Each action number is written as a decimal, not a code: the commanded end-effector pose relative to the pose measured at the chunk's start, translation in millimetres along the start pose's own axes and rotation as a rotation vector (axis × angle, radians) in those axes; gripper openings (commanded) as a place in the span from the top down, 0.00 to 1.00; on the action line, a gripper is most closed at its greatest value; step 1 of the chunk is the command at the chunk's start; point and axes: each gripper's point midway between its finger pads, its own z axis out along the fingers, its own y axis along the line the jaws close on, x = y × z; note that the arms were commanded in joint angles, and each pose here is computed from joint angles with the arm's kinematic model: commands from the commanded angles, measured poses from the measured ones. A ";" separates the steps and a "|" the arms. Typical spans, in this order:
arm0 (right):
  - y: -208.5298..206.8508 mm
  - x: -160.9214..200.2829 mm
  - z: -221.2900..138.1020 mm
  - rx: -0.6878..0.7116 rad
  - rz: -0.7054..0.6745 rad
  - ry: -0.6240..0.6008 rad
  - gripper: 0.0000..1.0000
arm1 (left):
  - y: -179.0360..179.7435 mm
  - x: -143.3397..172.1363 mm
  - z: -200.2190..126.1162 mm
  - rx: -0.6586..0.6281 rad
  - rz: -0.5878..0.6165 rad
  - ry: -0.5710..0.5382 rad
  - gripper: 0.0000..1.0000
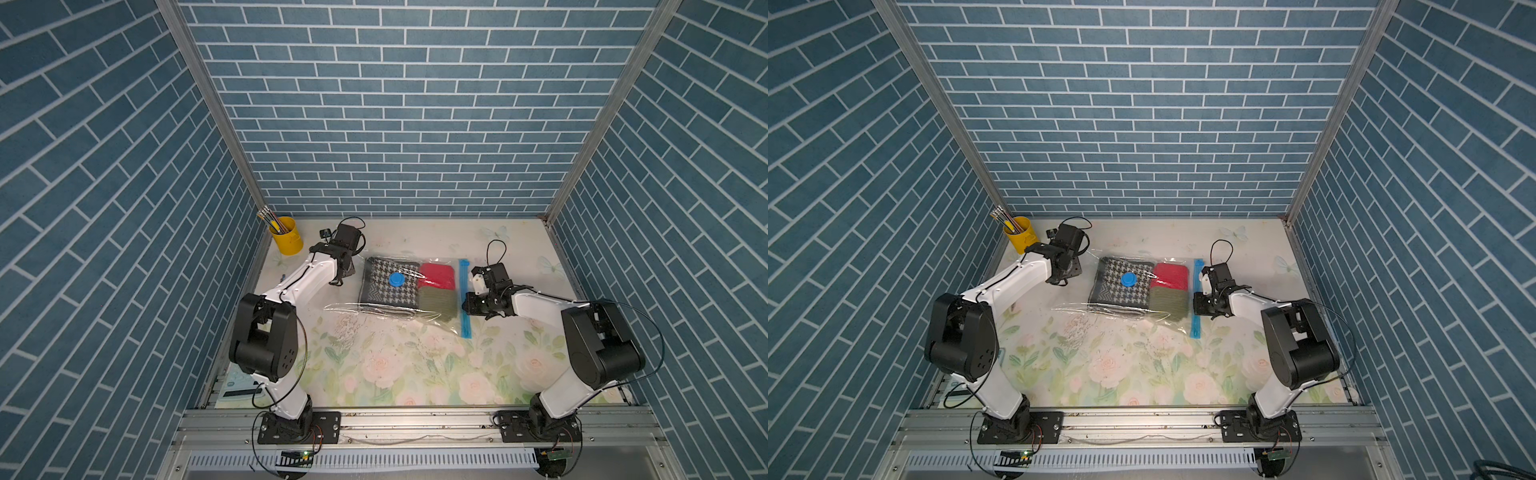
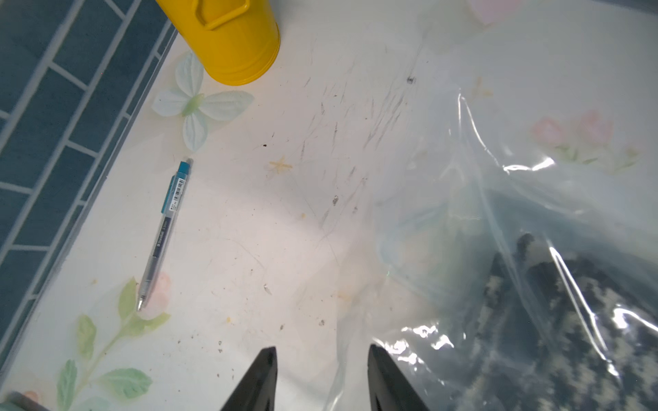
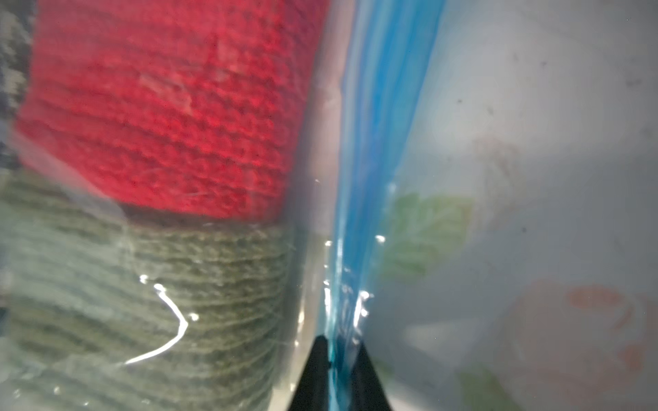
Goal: Take the scarf out of the vacuum bag
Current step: Adjust the vacuum bag at the center of the board, then take out the scarf from the vacuum bag.
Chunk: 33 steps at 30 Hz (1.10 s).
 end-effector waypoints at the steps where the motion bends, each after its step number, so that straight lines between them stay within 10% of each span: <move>1: 16.7 -3.3 -16.3 -0.109 0.012 -0.025 0.62 | 11.9 -2.0 8.1 -0.063 -0.037 -0.032 0.46; 7: 2.7 -26.0 -42.9 -0.205 0.115 -0.146 0.52 | 22.3 -12.5 -14.9 -0.055 -0.097 -0.103 0.45; 11: -9.1 -31.9 -47.3 -0.208 0.156 -0.189 0.56 | -7.6 -20.6 -50.1 0.185 -0.112 -0.176 0.57; 18: -3.0 -29.1 -34.5 -0.331 0.220 -0.213 1.00 | -94.0 -12.3 -68.8 0.635 -0.030 -0.126 1.00; 24: -1.1 -28.2 -28.2 -0.365 0.233 -0.210 1.00 | -139.2 14.2 -38.2 0.703 0.052 0.027 0.99; 33: -0.6 -33.7 -21.8 -0.382 0.235 -0.201 1.00 | -172.1 38.5 -19.0 0.734 0.108 0.128 0.68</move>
